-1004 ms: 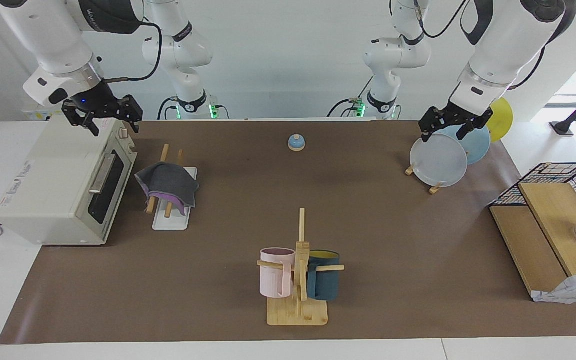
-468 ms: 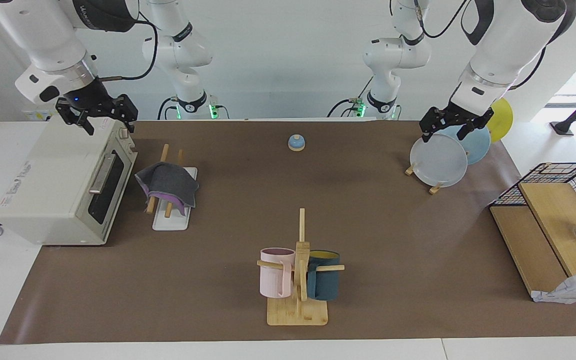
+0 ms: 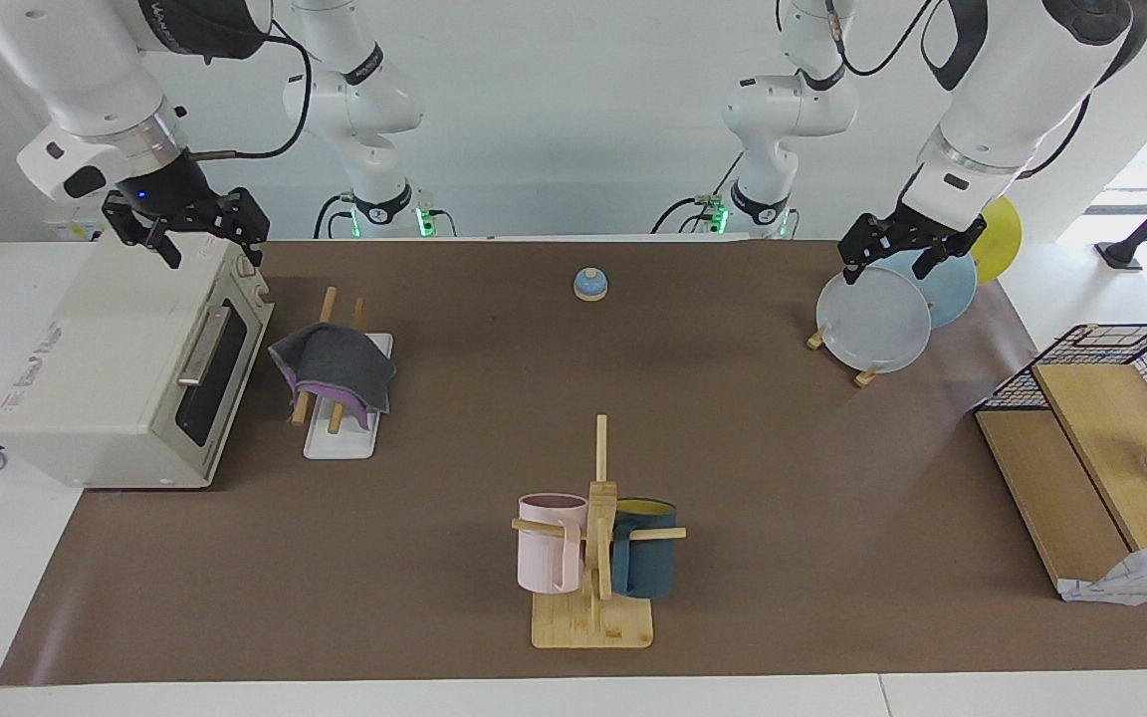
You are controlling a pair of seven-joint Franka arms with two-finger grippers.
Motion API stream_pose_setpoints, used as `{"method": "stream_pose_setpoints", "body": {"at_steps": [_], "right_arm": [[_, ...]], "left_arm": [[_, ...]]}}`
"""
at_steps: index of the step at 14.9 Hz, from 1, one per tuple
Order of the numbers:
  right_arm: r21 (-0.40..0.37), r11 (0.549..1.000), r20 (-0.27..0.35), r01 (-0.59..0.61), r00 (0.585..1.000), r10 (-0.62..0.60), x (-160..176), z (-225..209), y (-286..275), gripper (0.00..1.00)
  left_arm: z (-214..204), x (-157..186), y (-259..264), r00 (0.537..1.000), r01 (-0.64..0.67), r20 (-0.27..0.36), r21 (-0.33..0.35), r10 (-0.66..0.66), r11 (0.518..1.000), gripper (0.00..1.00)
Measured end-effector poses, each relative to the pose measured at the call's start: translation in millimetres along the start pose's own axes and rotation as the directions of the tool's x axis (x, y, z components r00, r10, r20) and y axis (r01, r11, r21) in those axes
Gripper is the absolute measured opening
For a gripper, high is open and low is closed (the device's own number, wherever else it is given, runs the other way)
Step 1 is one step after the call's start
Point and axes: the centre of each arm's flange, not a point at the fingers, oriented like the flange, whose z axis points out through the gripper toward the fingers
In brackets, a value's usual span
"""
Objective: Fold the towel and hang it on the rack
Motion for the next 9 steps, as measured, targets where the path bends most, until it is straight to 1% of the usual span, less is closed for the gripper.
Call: {"method": "stream_pose_setpoints", "body": {"at_steps": [9], "right_arm": [[0.004,1.0,-0.008,0.001,1.0,-0.001,1.3,-4.9,-1.2,1.0]], "left_arm": [[0.0,0.0,-0.1,1.0,0.0,0.0,0.0,0.0,1.0,1.0]]}}
